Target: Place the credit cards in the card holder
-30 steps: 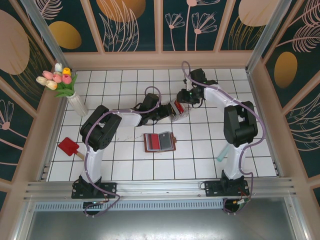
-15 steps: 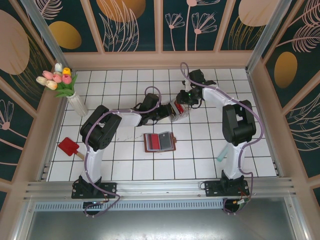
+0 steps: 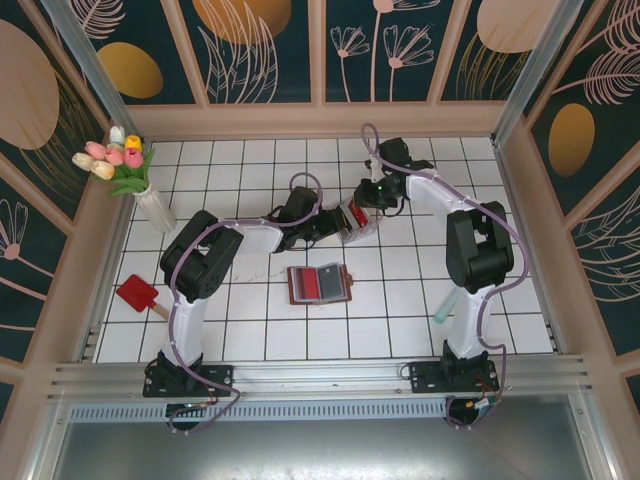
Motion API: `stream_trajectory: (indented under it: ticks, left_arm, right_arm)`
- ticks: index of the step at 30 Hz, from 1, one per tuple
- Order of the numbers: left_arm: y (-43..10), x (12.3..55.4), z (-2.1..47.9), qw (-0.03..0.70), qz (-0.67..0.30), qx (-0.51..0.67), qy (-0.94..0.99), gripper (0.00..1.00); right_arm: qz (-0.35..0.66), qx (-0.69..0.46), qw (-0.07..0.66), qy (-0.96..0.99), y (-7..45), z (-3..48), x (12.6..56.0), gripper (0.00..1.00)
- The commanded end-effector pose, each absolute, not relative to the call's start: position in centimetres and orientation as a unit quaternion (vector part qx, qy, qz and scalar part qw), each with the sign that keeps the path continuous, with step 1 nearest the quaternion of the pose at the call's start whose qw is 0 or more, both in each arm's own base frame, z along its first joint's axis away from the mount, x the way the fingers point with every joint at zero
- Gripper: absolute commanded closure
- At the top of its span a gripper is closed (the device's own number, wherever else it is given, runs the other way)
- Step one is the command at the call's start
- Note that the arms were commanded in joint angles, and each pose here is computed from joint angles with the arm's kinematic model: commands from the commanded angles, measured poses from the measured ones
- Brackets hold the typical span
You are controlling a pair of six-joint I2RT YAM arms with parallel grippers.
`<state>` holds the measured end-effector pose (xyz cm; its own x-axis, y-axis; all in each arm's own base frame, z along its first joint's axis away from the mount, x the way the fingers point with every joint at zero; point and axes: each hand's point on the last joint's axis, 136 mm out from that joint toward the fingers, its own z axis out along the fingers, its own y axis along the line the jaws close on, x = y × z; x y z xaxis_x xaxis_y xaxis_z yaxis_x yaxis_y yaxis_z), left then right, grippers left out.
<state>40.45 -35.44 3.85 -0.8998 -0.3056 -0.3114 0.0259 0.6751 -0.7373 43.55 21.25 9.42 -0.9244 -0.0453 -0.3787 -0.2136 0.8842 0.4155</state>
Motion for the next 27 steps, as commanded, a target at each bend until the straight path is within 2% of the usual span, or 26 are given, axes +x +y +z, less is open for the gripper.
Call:
stream_trajectory:
  ticks: [1, 23, 27]
  left_arm:
    - [-34.21, 38.8, 0.85, 0.175, -0.36, -0.08, 0.913, 0.57]
    - [-34.18, 38.85, 0.75, 0.174, -0.358, -0.08, 0.914, 0.57]
    - [-34.29, 38.92, 0.8, 0.174, -0.359, -0.08, 0.913, 0.56]
  right_arm:
    - [0.25, -0.078, 0.195, 0.945, 22.06, 12.12, 43.21, 0.73]
    - [0.253, -0.076, 0.195, 0.944, 21.72, 12.57, 43.01, 0.71]
    - [0.258, -0.076, 0.195, 0.943, 21.79, 12.61, 43.0, 0.74]
